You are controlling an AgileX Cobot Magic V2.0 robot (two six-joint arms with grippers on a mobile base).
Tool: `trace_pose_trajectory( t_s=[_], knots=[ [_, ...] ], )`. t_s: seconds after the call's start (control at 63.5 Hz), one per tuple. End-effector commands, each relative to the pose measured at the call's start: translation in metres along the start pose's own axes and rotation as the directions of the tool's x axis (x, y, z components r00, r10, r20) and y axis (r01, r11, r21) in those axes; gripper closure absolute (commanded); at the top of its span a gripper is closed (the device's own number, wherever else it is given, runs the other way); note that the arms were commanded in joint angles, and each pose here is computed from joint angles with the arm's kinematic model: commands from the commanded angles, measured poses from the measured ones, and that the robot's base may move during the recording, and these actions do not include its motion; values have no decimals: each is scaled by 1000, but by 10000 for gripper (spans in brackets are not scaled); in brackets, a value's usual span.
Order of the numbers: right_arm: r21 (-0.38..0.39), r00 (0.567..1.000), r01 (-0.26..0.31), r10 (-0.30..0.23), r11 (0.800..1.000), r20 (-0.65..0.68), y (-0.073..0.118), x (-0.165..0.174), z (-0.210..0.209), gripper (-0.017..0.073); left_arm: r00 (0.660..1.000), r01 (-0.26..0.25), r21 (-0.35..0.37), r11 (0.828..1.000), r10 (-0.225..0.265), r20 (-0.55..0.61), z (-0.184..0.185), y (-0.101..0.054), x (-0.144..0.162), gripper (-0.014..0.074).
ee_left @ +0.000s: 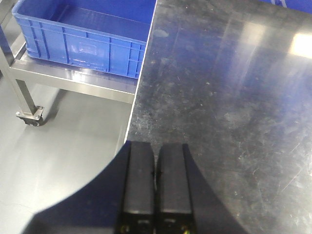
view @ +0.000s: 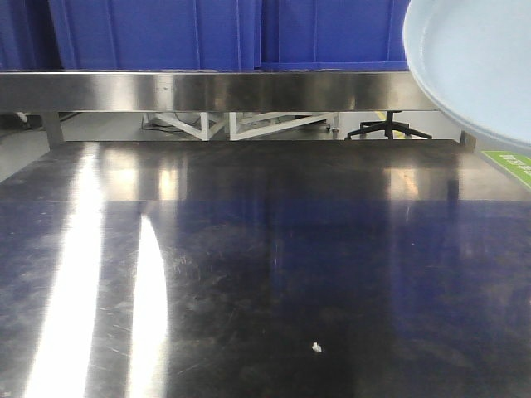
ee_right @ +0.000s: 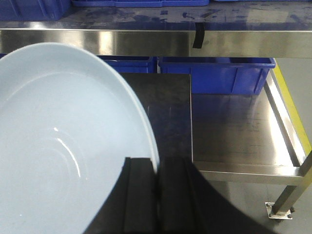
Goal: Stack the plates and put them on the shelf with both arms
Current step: 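Lift the stacked plates up off the table with the right gripper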
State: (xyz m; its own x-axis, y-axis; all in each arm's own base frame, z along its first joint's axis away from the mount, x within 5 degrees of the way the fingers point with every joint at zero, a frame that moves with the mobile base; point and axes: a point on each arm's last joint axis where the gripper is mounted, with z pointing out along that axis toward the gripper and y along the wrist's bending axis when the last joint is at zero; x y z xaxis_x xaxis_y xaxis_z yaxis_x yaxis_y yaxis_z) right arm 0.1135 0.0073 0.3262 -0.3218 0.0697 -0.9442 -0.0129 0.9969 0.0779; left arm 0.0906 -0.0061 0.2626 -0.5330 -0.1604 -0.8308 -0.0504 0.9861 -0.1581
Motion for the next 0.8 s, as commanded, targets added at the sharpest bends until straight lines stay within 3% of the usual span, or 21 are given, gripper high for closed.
trace_pose_trajectory(
  t_s=[0.0, 0.787],
  knots=[
    [-26, 991, 14, -10, 1000, 135, 3, -19, -6, 502, 996, 5, 29, 1000, -8, 92, -5, -4, -14, 504],
    [-26, 991, 14, -10, 1000, 134, 3, -19, -6, 502, 996, 5, 29, 1000, -8, 92, -5, -4, -14, 504]
  ],
)
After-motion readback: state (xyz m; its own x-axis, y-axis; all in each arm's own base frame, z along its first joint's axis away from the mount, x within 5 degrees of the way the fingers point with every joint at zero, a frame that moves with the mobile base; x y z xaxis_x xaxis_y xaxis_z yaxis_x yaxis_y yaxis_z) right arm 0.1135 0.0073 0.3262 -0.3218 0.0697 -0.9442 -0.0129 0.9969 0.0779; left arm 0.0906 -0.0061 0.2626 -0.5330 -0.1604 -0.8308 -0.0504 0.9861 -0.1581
